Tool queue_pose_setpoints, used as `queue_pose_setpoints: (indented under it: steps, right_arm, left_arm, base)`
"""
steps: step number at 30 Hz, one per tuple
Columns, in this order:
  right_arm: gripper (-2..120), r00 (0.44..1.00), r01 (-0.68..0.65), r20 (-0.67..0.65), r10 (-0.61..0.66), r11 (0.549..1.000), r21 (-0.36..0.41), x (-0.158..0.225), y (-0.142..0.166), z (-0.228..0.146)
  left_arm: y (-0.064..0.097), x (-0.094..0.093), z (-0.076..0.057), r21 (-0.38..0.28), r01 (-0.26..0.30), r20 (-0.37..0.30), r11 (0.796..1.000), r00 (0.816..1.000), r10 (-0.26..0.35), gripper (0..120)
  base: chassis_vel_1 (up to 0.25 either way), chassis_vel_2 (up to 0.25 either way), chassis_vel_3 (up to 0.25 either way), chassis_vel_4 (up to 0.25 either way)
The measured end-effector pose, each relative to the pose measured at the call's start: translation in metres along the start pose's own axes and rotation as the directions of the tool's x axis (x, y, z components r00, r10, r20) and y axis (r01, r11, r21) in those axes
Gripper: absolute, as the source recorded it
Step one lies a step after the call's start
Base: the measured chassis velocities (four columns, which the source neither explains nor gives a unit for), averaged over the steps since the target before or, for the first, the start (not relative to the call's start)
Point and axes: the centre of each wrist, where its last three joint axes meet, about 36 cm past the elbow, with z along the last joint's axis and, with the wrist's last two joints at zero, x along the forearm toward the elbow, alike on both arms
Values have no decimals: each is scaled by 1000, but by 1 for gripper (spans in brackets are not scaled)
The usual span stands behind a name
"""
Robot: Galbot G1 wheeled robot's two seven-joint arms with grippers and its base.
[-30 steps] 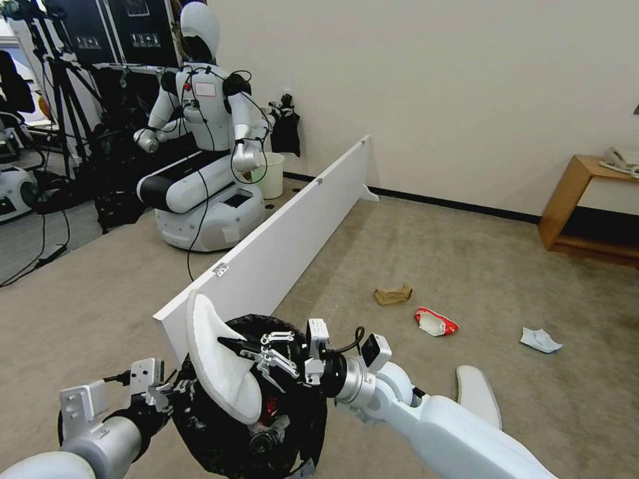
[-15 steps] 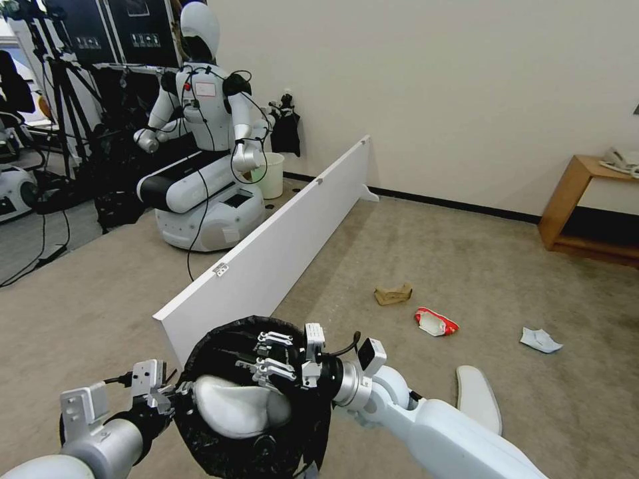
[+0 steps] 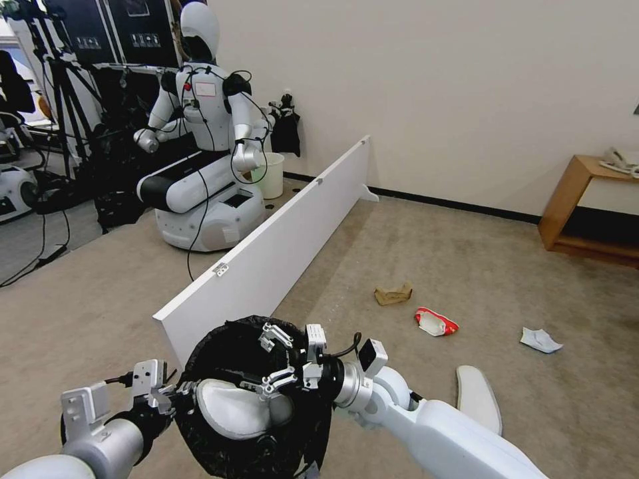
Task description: Pick up the trash bin, then pick up the garbage from the floor and place it into the trash bin.
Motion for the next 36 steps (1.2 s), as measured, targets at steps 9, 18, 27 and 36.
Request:
queue_pose_setpoints:
  steps: [9, 18, 27, 36]
  right_arm:
    - [100, 906, -423, 131, 402, 849, 317, 45, 4, -105]
    - [100, 695, -698, 181, 696, 591, 405, 108, 34, -137]
    - [100, 370, -848, 281, 886, 198, 492, 149, 91, -159]
    - [100, 117, -786, 324, 939, -112, 608, 181, 191, -178]
  left_arm:
    - [5, 5, -4, 24, 19, 37, 1000, 999, -20, 2]
    - [7, 10, -2, 49, 35, 54, 998, 998, -38, 2]
    - [5, 13, 2, 42, 54, 74, 998, 996, -57, 2]
    - [4, 13, 9, 30, 90, 87, 995, 992, -92, 2]
  base:
    - [0, 0, 0, 0]
    - [0, 0, 0, 0]
    - [0, 0, 0, 0]
    - [0, 0, 0, 0]
